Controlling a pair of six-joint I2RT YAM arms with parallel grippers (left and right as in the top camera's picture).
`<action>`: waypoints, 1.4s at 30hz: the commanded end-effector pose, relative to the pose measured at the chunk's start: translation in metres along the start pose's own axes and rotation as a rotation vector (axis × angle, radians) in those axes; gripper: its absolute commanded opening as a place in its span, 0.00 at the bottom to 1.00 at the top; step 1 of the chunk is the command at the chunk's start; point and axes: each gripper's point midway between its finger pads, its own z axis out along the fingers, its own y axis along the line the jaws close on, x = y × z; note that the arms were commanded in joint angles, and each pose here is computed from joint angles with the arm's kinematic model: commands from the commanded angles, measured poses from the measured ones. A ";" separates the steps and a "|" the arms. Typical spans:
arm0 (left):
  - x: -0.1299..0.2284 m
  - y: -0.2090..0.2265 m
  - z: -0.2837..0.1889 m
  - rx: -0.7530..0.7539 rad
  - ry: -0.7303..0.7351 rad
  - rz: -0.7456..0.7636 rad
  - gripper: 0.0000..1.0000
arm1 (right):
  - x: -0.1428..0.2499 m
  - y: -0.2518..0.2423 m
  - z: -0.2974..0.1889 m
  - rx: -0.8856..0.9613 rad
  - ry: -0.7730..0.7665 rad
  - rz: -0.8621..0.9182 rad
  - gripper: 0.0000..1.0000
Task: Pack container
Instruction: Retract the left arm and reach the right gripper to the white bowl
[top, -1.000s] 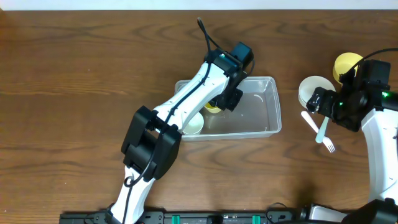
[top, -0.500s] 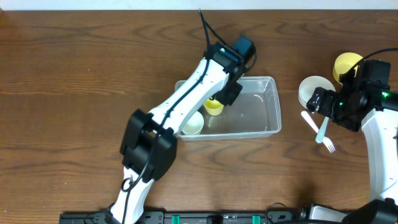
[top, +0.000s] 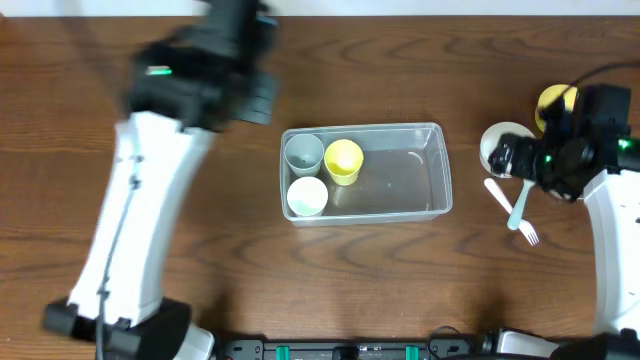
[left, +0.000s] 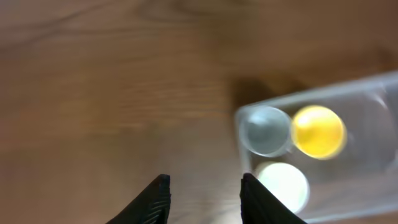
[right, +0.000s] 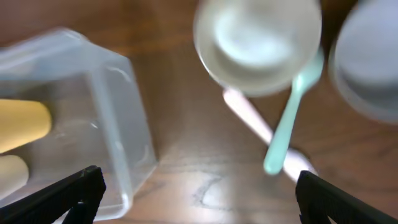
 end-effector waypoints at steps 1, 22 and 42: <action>0.009 0.035 -0.012 0.071 0.000 -0.187 0.38 | -0.024 0.017 -0.029 0.027 -0.096 -0.166 0.99; 0.114 0.063 0.062 0.115 0.248 -0.384 0.38 | -0.028 -0.003 0.149 0.093 0.200 -0.303 0.94; 0.117 0.063 0.065 0.115 0.256 -0.384 0.39 | -0.013 0.000 0.181 0.080 0.263 -0.284 0.11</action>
